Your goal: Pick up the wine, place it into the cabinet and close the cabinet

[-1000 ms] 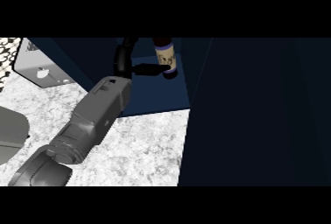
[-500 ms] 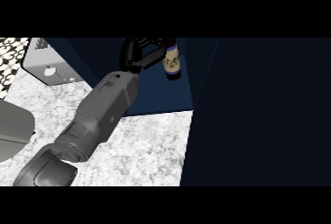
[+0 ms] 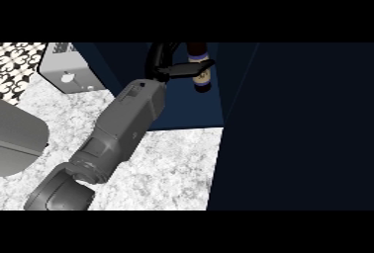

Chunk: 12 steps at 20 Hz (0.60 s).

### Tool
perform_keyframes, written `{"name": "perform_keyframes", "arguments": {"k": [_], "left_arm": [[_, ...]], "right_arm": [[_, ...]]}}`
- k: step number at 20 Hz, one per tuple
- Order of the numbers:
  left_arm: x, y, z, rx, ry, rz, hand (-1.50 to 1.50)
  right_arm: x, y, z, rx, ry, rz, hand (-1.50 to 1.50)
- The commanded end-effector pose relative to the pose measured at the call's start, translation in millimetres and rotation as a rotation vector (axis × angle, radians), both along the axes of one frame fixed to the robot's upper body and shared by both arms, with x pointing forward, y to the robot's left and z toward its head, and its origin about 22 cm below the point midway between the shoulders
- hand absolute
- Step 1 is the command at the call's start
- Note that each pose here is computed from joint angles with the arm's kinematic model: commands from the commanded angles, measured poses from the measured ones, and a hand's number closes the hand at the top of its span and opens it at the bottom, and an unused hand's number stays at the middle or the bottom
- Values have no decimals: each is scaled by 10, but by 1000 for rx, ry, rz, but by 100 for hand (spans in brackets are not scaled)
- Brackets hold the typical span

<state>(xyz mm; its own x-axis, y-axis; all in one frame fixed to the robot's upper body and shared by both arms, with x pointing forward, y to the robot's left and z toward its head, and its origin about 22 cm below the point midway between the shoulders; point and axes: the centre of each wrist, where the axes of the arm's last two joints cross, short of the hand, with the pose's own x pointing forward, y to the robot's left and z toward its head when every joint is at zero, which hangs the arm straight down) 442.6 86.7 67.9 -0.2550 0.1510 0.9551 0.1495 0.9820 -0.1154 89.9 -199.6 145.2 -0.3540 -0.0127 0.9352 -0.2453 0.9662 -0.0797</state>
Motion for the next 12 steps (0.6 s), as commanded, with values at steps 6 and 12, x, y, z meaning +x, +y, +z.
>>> {"name": "perform_keyframes", "arguments": {"k": [6, 12], "left_arm": [[-78, -14, -95, -45, 19, -35, -150], [-259, 7, -276, -132, 28, -133, -150]], "right_arm": [[-352, -79, 462, 86, -4, 18, -150], [-227, -93, 390, 52, -12, -7, -150]]}}
